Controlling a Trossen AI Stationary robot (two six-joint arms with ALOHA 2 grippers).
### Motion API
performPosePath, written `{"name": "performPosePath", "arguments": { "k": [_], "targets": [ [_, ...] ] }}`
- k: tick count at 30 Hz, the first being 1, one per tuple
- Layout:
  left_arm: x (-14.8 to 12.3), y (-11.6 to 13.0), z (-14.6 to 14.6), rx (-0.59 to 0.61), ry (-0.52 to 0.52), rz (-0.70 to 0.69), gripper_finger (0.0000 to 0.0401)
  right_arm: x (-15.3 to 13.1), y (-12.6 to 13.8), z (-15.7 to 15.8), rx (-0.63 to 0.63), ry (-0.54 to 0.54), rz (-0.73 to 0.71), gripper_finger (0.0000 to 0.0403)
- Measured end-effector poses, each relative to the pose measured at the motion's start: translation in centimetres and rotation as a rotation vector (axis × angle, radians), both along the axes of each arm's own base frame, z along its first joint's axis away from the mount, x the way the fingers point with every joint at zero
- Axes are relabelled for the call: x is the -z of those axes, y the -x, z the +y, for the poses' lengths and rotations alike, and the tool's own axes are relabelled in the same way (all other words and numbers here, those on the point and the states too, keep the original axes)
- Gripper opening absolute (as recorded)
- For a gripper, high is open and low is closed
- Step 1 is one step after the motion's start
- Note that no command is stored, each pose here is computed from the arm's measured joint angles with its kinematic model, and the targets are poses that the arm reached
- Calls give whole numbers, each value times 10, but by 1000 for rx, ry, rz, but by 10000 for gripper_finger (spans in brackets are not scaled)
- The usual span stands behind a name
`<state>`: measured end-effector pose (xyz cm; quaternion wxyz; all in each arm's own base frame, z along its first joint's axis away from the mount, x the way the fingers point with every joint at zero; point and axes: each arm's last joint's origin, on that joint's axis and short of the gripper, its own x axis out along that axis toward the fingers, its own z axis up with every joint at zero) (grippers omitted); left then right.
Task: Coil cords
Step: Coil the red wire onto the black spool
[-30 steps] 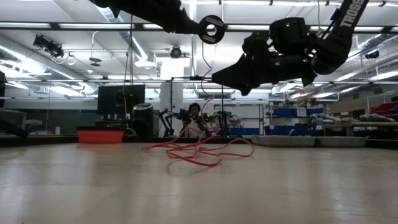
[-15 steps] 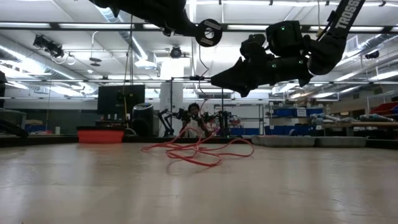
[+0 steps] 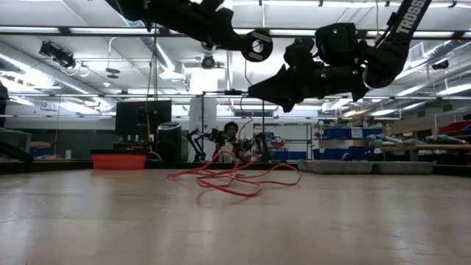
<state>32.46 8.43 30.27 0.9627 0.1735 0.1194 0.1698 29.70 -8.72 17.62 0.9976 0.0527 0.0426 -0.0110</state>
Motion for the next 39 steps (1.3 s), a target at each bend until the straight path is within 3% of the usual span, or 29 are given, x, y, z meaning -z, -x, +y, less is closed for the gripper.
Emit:
{"name": "performPosePath", "arguments": {
  "k": [14,33,39],
  "targets": [
    [0,-3,1,0,-3,-25,0,3,0,-3,90,-32,15,64],
    [0,-3,0,0,2,-33,0,-5,-5,-3,103,-42,-21,53],
    [0,-3,0,6,4,-33,0,-5,-6,-2,126,-35,-18,26]
  ]
}}
